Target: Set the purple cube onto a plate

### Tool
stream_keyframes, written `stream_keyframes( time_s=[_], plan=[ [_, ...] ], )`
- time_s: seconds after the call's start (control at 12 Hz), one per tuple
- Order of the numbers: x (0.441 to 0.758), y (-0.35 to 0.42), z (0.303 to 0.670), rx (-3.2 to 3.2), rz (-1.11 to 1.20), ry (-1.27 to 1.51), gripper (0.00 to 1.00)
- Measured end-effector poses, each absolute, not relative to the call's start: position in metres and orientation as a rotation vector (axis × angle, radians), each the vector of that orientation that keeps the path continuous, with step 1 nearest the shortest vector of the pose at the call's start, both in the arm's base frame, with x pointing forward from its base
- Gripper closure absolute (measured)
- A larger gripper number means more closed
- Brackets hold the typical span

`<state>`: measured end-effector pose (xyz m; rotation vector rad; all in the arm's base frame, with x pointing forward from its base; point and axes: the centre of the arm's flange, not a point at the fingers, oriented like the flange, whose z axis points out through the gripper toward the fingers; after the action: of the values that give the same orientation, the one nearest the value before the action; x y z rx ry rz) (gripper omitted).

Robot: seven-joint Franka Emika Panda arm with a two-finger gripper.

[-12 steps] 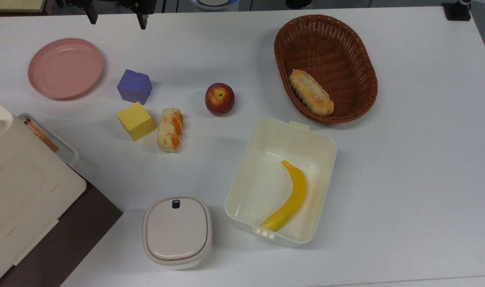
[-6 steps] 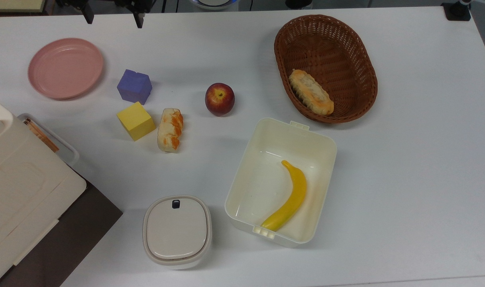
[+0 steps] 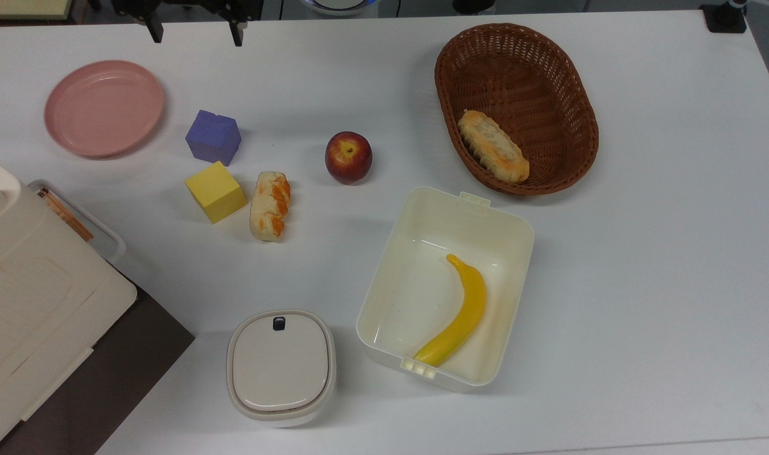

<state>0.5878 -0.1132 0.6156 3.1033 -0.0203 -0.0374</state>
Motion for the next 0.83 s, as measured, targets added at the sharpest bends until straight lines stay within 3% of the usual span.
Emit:
stream_keyframes(
  time_s=[0.83],
  plan=[
    [0.601, -0.067, 0.596, 3.098, -0.093, 0.111, 0.0]
  ],
)
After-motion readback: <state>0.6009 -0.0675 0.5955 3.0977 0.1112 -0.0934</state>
